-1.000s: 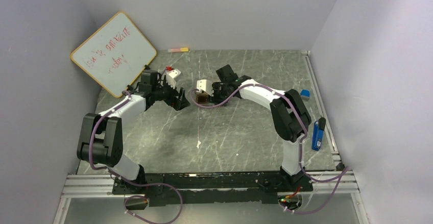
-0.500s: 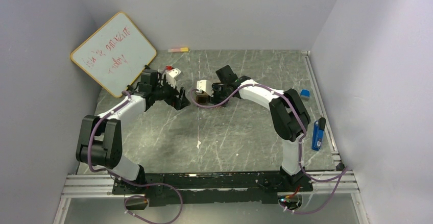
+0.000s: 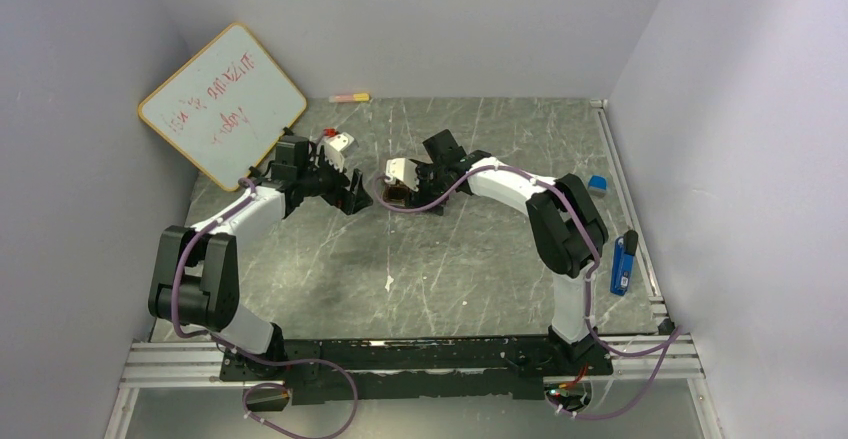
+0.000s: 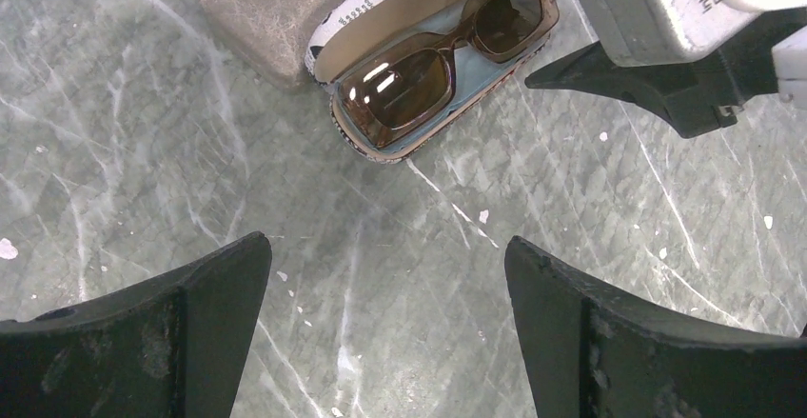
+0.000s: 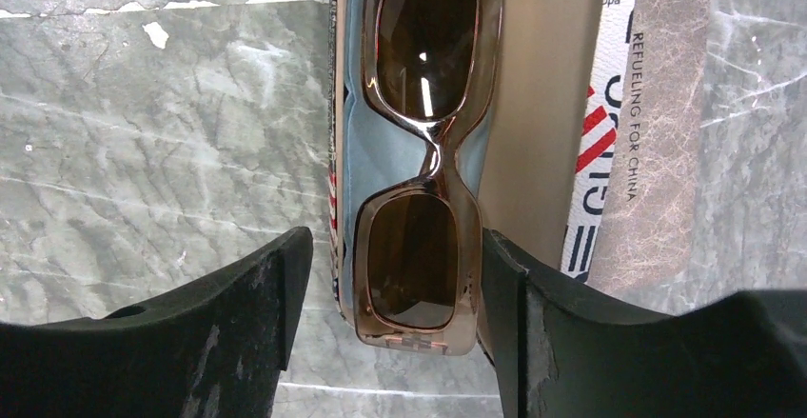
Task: Organize the sunglasses
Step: Place the sunglasses in the sunglasses case.
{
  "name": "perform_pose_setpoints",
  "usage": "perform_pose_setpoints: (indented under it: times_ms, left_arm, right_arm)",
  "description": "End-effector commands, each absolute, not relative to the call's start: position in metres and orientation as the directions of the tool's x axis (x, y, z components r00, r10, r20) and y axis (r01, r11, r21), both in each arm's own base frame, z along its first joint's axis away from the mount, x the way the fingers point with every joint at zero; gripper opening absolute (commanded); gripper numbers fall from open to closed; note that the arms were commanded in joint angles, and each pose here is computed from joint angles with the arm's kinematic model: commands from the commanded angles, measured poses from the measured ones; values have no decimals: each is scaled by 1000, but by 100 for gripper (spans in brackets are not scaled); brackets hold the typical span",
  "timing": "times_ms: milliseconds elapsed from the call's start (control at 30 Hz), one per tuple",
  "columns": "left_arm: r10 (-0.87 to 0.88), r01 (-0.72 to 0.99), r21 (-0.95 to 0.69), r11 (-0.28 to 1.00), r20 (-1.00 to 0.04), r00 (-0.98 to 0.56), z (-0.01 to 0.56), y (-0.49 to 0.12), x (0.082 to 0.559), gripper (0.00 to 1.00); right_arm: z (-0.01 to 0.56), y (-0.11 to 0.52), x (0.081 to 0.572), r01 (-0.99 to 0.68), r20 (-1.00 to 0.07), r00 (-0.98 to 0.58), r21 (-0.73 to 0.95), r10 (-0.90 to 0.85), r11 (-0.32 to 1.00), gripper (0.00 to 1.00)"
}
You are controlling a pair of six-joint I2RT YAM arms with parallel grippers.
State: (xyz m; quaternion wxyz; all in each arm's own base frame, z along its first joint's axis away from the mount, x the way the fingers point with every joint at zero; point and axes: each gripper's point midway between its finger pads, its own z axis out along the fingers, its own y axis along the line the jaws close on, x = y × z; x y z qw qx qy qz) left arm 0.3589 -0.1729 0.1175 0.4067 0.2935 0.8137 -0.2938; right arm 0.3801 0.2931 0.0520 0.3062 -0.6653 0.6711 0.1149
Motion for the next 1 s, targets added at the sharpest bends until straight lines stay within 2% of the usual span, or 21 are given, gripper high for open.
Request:
perform_pose_setpoints:
  times_ms: [0, 400, 567, 967]
  left_arm:
    - [215, 732, -209, 649, -872, -440, 142, -178, 365, 97]
    - [208, 738, -205, 643, -880, -426, 150, -185, 366, 97]
    - [210, 739, -205, 642, -879, -427, 150, -188, 366, 97]
    - [202, 742, -188, 643, -893, -402, 163, -196, 375, 97]
  right_arm:
    - [67, 300, 385, -955, -600, 92, -280, -794, 101, 69]
    - [92, 302, 386, -943, -624, 115, -313, -773, 113, 72]
    - [98, 302, 386, -939, -633, 115, -321, -765, 125, 78]
    - [121, 301, 379, -933, -661, 122, -330, -740, 141, 75]
